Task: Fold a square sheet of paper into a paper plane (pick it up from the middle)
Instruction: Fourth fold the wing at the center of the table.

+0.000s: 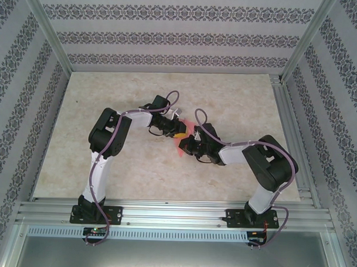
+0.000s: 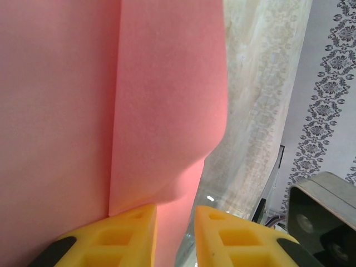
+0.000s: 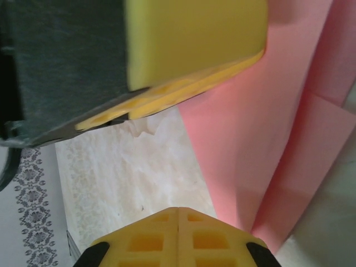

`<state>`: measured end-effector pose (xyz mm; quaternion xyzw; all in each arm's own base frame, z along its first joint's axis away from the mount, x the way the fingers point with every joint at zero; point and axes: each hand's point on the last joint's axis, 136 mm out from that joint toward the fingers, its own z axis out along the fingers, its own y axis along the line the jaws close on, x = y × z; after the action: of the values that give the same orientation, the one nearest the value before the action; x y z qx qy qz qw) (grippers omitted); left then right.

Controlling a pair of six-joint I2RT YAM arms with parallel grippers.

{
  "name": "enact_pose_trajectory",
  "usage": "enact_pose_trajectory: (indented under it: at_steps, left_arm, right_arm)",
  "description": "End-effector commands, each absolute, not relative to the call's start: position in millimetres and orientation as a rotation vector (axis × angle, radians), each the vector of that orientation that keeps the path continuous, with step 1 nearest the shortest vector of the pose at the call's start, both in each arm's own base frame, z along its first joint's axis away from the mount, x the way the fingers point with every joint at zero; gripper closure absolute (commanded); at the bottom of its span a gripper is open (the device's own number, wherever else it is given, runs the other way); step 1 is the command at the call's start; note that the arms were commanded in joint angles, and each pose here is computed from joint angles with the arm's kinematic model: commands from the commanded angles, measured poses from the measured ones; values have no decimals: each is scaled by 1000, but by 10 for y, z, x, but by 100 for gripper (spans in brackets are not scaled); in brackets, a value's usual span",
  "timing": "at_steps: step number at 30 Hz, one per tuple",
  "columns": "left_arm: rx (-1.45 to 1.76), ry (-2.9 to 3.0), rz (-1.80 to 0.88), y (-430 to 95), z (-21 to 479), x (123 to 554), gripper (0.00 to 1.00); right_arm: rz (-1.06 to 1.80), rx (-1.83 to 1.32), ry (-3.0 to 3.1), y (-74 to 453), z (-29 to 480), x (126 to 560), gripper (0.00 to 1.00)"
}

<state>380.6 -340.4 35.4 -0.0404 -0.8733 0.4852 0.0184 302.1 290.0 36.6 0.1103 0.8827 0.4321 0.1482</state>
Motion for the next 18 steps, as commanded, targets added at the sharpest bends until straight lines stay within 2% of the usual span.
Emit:
enact_pose_trajectory:
  at_steps: [1, 5, 10, 18]
  left_arm:
    - [-146, -2712, 1484, -3426, 319, 3781, 73]
    - [-146, -2713, 1484, -3427, 319, 3791, 73]
    - [-154, -2707, 1507, -3455, 379, 3848, 69]
    - [-135, -2699, 1536, -3573, 403, 4058, 68]
  right_arm:
    - [1172, 325, 2601, 2868, 144, 3012, 100]
    - [1001, 359, 2701, 2661, -158, 2912, 100]
    - [976, 370, 2764, 2582, -311, 2766, 100]
    - [997, 349, 2794, 2559, -362, 2692, 100]
